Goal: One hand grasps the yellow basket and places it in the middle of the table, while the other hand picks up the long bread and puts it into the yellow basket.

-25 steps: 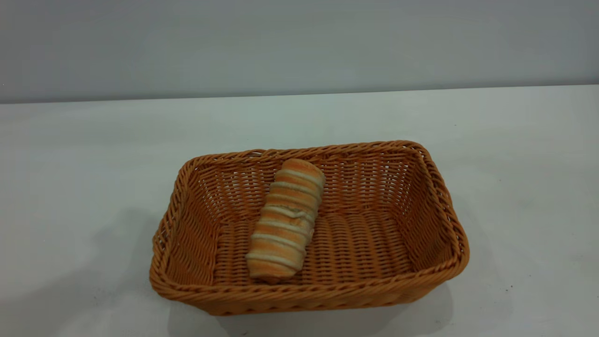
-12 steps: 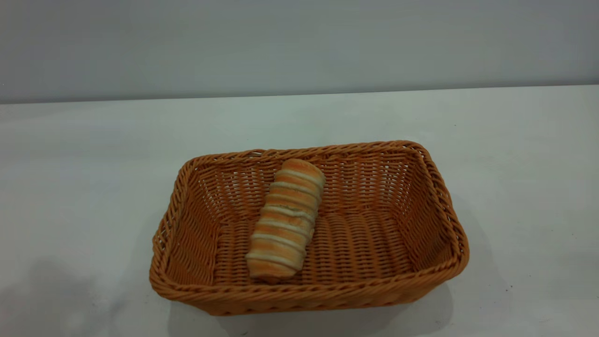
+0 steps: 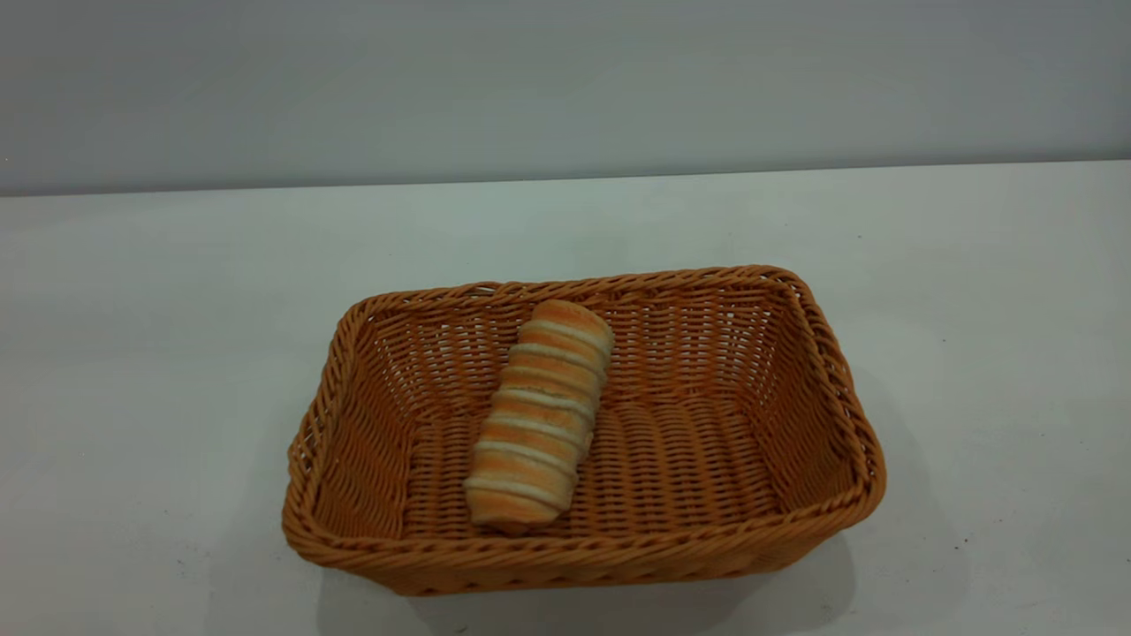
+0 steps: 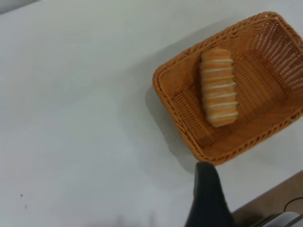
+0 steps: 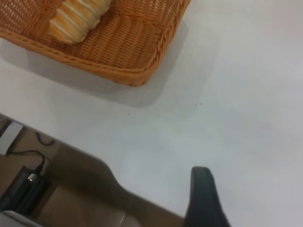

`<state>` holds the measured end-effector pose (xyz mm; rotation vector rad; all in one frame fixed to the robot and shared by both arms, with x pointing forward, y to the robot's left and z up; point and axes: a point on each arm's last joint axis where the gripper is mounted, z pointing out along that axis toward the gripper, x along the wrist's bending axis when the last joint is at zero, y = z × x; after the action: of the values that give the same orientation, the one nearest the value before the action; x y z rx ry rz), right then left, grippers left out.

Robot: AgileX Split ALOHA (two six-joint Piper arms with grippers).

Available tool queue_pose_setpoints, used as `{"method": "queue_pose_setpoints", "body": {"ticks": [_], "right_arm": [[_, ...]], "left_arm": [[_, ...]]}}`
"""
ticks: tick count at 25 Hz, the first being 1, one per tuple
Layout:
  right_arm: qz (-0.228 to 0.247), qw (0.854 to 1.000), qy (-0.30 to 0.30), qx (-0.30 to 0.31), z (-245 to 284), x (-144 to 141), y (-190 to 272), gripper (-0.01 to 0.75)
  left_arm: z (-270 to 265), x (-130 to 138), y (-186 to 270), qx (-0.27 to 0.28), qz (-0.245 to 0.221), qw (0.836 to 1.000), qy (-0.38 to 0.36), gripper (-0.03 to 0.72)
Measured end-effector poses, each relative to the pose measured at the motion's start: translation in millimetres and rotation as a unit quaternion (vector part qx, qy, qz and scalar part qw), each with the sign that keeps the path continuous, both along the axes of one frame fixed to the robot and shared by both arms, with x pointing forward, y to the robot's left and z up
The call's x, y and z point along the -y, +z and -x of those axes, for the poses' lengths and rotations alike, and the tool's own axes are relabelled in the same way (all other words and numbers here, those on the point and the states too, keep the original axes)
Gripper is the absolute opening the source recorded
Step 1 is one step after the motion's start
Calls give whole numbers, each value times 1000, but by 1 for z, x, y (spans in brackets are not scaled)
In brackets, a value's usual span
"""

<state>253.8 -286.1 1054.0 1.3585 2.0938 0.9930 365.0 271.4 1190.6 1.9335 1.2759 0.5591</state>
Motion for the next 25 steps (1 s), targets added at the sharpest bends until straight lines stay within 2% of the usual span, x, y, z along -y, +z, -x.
{"method": "queue_pose_setpoints", "body": {"ticks": [7, 10, 18, 25], "right_arm": [[-9, 1000, -1, -2, 1, -1, -2, 510], [-10, 1000, -2, -2, 1, -1, -2, 510], [-9, 1000, -2, -6, 1, -1, -3, 510], [-6, 1000, -2, -11, 2, 0, -3, 510]], "left_arm": [[63, -1, 19, 91, 9, 996, 23, 554], [84, -4, 12, 108, 8, 993, 45, 554], [113, -8, -58, 81, 2, 994, 77, 554], [115, -13, -106, 41, -16, 995, 95, 554]]}}
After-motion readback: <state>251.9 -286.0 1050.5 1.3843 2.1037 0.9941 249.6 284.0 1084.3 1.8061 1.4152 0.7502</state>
